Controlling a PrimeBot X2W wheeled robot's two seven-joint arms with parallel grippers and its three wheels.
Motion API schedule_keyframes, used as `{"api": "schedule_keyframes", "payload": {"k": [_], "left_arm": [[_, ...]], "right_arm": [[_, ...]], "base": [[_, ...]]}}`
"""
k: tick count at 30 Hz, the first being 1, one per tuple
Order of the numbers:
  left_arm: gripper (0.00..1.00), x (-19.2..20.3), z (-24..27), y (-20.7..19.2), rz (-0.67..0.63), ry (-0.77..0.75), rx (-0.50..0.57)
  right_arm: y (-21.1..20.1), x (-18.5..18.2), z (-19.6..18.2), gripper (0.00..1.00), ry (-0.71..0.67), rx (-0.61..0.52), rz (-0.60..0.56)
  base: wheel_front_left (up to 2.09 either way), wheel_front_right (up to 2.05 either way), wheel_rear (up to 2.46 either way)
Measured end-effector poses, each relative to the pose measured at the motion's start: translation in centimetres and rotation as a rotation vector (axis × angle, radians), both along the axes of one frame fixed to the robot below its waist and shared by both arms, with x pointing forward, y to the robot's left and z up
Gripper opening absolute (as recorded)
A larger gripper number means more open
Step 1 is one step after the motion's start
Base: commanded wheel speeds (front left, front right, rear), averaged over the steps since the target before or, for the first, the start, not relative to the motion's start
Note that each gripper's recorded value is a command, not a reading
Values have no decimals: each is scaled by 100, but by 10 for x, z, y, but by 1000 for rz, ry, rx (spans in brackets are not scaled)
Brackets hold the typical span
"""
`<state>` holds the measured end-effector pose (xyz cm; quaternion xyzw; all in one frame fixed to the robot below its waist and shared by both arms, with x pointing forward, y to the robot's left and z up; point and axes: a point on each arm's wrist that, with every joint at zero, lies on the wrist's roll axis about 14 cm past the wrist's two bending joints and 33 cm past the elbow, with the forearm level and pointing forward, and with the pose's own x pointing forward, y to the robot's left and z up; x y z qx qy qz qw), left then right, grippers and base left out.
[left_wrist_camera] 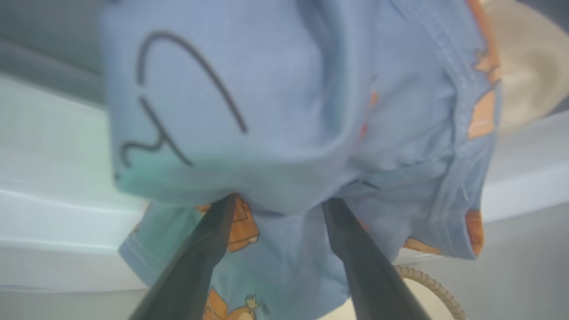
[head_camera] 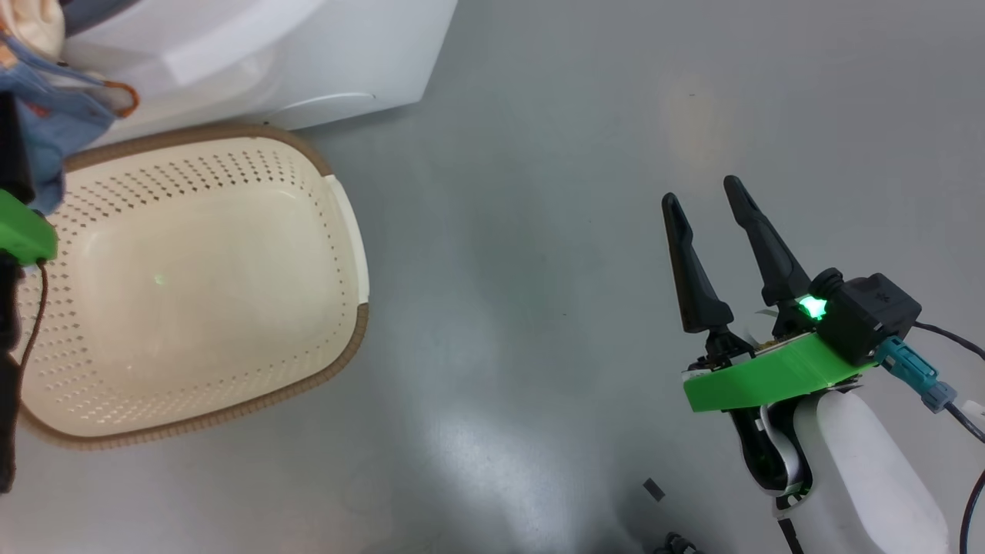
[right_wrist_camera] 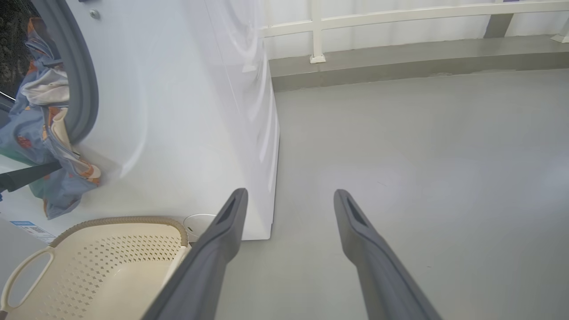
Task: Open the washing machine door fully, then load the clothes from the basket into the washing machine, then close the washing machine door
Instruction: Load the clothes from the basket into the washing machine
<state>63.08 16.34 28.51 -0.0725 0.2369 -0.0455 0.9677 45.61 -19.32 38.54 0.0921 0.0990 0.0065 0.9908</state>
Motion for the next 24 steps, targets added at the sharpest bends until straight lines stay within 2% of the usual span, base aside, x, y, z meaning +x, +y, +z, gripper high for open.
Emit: {"api": "schedule_keyframes", "payload": {"k": [6, 7, 10, 24], "left_arm": [[100, 6, -2, -3, 17, -8, -21], [65, 6, -2, -3, 20, -8, -24], [0, 7, 2, -3, 26, -16, -32], [0, -10, 32, -9, -37, -86, -35]], "right_arm": [[-4, -1, -2, 100, 6, -5, -9], [-3, -1, -2, 100, 6, -4, -9], [-3, 0, -1, 100, 4, 2, -9], [8, 3, 11, 100, -26, 23, 13]], "base": [[0, 0, 0], [0, 0, 0], [0, 0, 0], [0, 0, 0]]}}
